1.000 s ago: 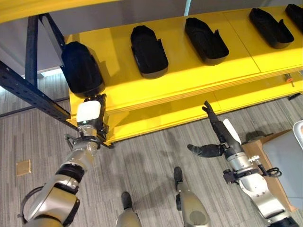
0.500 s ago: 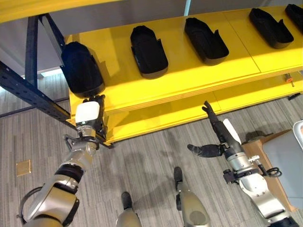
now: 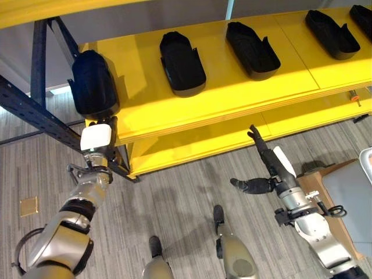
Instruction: Move parts from the plastic box to the shelf.
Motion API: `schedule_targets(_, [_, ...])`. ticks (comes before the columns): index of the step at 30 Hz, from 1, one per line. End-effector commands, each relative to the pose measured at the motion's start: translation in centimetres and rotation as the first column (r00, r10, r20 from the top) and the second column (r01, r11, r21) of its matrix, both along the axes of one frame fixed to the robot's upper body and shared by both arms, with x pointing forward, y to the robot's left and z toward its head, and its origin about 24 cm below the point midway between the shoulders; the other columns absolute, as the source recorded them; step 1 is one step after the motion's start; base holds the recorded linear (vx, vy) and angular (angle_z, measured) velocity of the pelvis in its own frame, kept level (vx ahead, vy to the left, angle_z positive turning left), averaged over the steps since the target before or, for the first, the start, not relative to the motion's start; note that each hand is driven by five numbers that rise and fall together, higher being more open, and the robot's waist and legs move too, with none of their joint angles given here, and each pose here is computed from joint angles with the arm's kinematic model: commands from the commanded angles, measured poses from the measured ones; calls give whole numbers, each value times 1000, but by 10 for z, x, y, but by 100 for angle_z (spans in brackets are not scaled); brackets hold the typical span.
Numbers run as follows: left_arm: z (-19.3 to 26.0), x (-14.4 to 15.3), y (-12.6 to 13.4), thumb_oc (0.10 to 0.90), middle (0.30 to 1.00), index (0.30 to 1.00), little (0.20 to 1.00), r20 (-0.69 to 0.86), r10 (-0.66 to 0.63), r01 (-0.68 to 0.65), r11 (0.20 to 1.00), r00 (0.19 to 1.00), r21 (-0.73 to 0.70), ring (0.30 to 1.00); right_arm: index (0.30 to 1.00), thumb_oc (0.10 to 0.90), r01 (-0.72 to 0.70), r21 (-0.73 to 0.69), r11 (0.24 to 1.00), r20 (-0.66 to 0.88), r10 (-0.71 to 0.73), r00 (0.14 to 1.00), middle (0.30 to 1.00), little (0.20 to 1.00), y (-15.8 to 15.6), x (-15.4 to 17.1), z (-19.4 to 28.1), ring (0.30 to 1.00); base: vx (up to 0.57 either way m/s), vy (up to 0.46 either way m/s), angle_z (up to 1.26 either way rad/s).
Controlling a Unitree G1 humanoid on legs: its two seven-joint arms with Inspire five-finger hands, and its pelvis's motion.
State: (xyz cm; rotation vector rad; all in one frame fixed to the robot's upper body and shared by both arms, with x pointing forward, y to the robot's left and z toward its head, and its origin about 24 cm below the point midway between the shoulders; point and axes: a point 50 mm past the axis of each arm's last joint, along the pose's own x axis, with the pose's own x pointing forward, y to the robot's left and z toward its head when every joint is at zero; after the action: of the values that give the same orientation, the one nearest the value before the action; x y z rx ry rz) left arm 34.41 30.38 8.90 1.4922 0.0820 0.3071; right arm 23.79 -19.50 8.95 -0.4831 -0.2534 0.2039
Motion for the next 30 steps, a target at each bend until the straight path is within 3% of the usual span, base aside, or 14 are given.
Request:
schedule_targets(1, [63,8,32,900,1000,1000,1000,162,79,-94,992,984,86,1000,1000,900,-75,3,997,202,72,977,1000,1000,4,-3,36,1000,0,0,0])
schedule_targets(30, [89,21,17,900,1000,1000,1000,221,4,-35,990,975,138,1000,1000,900,-68,-9,998,210,68,975,1000,1000,2,-3,38,1000,0,0,0])
